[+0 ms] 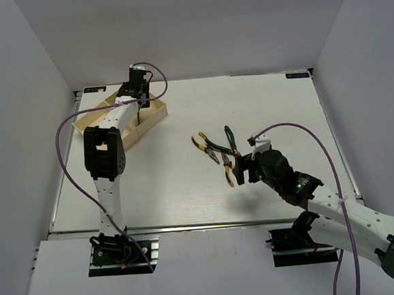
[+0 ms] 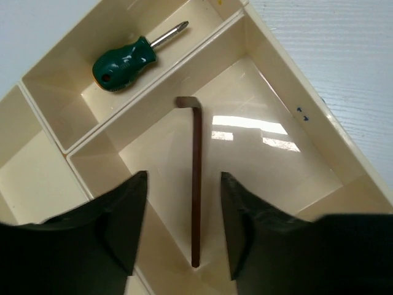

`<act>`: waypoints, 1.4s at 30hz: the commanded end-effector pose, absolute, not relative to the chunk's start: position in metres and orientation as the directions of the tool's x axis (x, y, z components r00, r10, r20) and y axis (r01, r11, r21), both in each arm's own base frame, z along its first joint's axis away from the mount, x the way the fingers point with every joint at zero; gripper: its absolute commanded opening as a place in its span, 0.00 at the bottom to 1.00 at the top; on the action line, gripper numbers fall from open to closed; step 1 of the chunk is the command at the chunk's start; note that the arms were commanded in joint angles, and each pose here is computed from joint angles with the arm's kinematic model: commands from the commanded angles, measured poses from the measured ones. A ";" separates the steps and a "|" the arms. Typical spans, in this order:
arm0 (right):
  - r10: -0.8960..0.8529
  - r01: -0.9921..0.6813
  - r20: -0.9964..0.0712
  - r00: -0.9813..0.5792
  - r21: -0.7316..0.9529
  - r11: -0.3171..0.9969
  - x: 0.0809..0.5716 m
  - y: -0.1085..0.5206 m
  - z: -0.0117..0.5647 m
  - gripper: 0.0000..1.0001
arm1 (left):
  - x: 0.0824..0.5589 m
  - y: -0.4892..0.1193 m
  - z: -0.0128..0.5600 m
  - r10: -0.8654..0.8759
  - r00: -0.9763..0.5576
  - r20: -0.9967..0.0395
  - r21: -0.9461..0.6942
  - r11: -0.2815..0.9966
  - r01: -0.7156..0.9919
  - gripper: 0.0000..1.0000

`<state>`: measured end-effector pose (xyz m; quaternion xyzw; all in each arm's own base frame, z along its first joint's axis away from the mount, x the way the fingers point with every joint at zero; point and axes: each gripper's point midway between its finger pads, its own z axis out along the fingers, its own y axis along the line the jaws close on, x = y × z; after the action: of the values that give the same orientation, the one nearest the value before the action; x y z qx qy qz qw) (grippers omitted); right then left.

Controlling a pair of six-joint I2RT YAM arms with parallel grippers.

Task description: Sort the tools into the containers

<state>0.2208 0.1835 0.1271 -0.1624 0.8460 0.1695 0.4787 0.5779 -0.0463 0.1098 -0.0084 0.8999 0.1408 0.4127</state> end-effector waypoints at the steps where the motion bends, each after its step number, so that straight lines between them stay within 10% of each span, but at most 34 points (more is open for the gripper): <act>1: -0.089 -0.402 -0.877 -0.472 0.124 0.907 0.227 0.179 0.135 0.89 | 0.578 -0.052 0.164 0.043 -0.584 -0.811 0.159 0.976 -0.149 0.63; 14: -0.068 -0.321 -0.872 -0.484 0.105 0.941 0.244 0.176 0.141 0.81 | 0.466 -0.076 0.212 -0.126 -0.550 -0.826 -0.104 0.992 -0.071 0.98; 24: -0.146 -0.337 -0.875 -0.462 0.021 0.941 0.281 0.186 0.135 0.48 | 0.354 -0.097 0.188 -0.173 -0.603 -0.779 -0.265 0.962 0.067 0.98; 42: -0.254 -0.376 -0.788 -0.561 -0.031 0.926 0.381 0.235 0.095 0.39 | 0.333 -0.099 0.170 -0.151 -0.644 -0.750 -0.271 0.958 0.090 0.98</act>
<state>0.3654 0.2259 0.0936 -0.1705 0.8851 0.0604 0.4288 0.3346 -0.0956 0.1530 -0.0218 0.9076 -0.1298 0.3986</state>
